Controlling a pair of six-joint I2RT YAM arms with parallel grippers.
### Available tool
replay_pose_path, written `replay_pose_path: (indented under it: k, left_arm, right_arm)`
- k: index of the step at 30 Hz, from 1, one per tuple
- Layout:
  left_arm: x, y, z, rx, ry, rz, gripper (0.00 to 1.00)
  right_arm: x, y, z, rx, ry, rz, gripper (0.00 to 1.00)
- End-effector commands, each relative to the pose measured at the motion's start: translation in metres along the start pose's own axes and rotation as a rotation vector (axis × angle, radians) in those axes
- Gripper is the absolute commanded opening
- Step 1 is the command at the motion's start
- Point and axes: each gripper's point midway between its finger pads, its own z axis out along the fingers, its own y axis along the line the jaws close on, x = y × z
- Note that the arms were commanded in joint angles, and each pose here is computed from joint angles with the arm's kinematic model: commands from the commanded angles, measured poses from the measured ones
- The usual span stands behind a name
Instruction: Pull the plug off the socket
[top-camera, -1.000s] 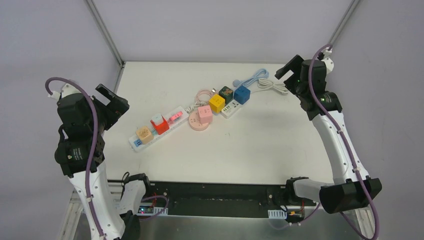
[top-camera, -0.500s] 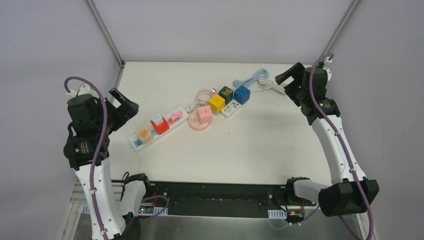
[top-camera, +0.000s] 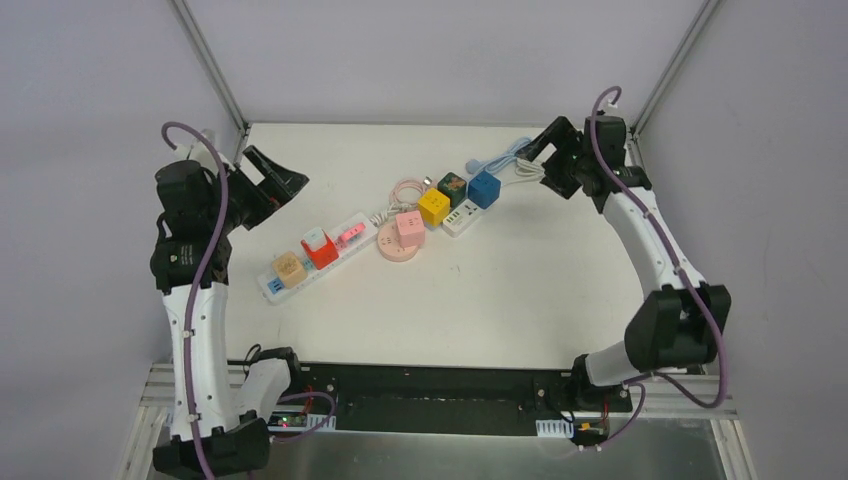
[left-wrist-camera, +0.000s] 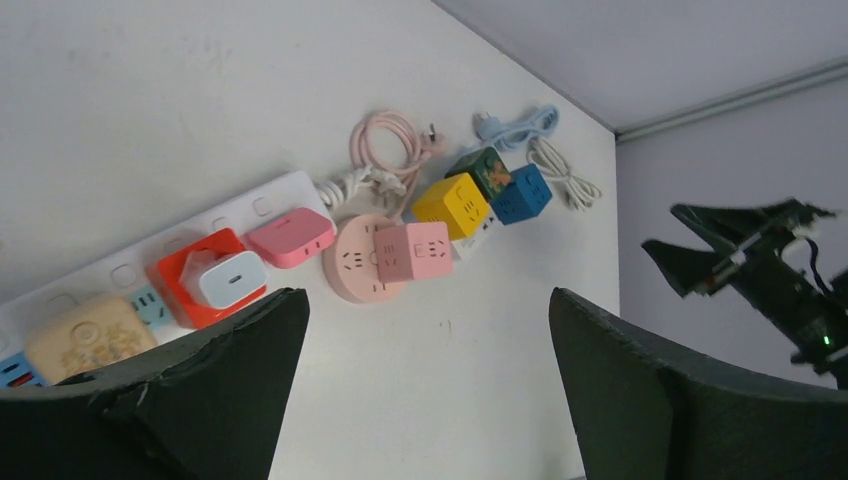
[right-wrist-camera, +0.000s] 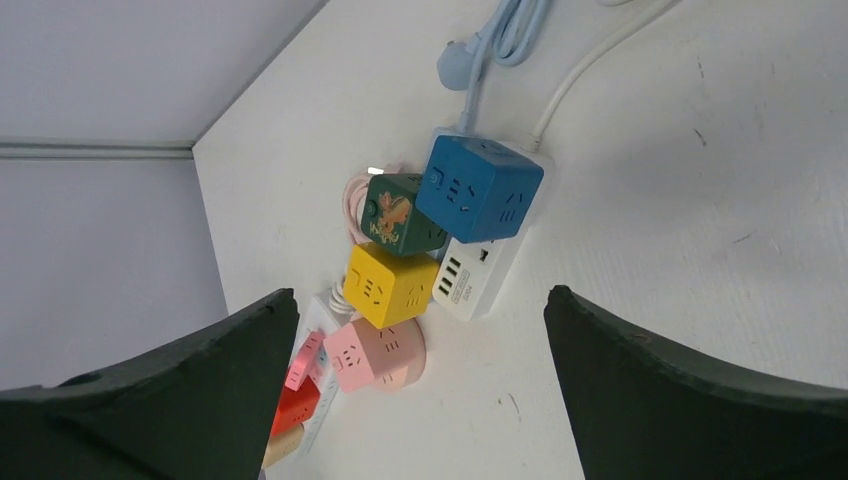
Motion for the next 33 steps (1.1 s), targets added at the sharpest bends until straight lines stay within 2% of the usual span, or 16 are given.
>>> replay_pose_path:
  k: [1,8,12,14,17,19,23,29,33]
  left_arm:
    - [-0.002,-0.049,0.027,0.209,0.002,0.041,0.94]
    - [0.039,-0.086,0.076,0.254,0.163,0.071,0.92]
    - [0.055,-0.098,0.086,0.28,0.227,0.102,0.91]
    - [0.062,-0.099,0.087,0.274,0.256,0.117,0.9]
    - [0.068,-0.095,0.086,0.258,0.276,0.123,0.9]
    - [0.072,-0.091,0.085,0.249,0.279,0.123,0.9]
    - [0.077,-0.082,0.08,0.231,0.279,0.134,0.9]
    - [0.086,-0.061,0.072,0.163,0.281,0.16,0.9]
    - [0.094,-0.052,0.07,0.151,0.295,0.17,0.9]
  right_arm:
    - [0.015,0.003,0.029,0.025,0.145,-0.112,0.99]
    - [0.047,-0.019,0.096,0.108,0.271,-0.515,1.0]
    - [0.058,-0.022,0.115,0.12,0.327,-0.571,1.0]
    - [0.054,-0.019,0.124,0.153,0.297,-0.538,1.0]
    - [0.044,-0.006,0.134,0.201,0.252,-0.381,0.99]
    - [0.031,-0.002,0.138,0.294,0.174,-0.254,0.99]
    - [0.042,-0.003,0.145,0.375,0.168,-0.059,0.97]
    - [0.058,-0.019,0.15,0.546,0.136,-0.067,0.89]
    - [0.073,-0.034,0.148,0.634,0.13,-0.083,0.89]
